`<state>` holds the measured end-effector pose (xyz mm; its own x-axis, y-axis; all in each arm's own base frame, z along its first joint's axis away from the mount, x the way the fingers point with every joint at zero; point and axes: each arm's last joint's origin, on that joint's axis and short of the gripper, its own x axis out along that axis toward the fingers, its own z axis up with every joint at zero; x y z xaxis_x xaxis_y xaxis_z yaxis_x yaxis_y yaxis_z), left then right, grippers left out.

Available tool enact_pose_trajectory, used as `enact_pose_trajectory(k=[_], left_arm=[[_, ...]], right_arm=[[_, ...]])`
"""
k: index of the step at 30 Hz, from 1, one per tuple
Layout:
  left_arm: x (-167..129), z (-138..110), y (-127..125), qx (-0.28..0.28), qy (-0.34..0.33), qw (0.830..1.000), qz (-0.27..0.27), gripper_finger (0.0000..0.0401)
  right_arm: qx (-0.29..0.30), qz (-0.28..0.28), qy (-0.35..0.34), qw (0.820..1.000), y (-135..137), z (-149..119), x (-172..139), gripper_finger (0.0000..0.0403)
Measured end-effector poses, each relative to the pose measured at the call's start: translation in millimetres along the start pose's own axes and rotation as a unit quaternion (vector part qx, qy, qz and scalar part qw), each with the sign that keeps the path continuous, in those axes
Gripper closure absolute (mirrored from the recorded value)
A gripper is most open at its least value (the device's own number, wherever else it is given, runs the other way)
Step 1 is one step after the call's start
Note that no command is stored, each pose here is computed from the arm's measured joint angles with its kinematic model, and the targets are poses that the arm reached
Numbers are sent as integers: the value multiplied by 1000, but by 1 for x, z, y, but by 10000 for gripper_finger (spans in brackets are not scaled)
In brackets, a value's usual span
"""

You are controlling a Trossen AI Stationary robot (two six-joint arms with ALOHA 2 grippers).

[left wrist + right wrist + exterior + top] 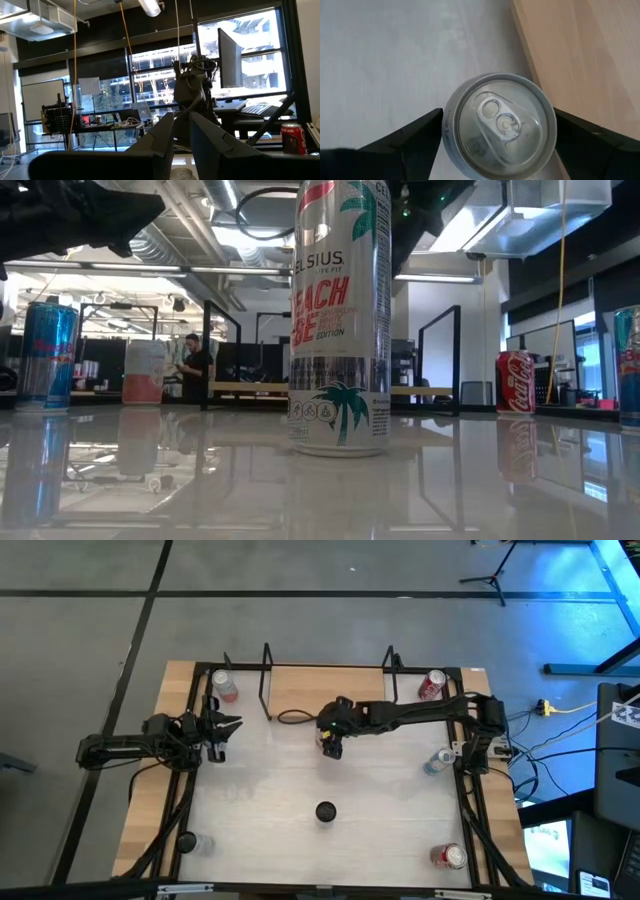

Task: Place canned beverage on shelf
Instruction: Put the bottom orange soda can on the shelf

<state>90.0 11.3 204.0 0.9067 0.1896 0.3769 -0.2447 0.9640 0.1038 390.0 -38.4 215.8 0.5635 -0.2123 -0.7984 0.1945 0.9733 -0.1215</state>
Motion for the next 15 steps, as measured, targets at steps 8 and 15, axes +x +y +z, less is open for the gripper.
enact_pose_trajectory(k=[8,15], left_arm=[[0,0,0,0,-1,1000,0,348],[0,0,0,0,-1,1000,0,348]], right_arm=[[-14,1,-4,1000,0,1,0,129],[-25,-2,-6,1000,0,1,-2,130]])
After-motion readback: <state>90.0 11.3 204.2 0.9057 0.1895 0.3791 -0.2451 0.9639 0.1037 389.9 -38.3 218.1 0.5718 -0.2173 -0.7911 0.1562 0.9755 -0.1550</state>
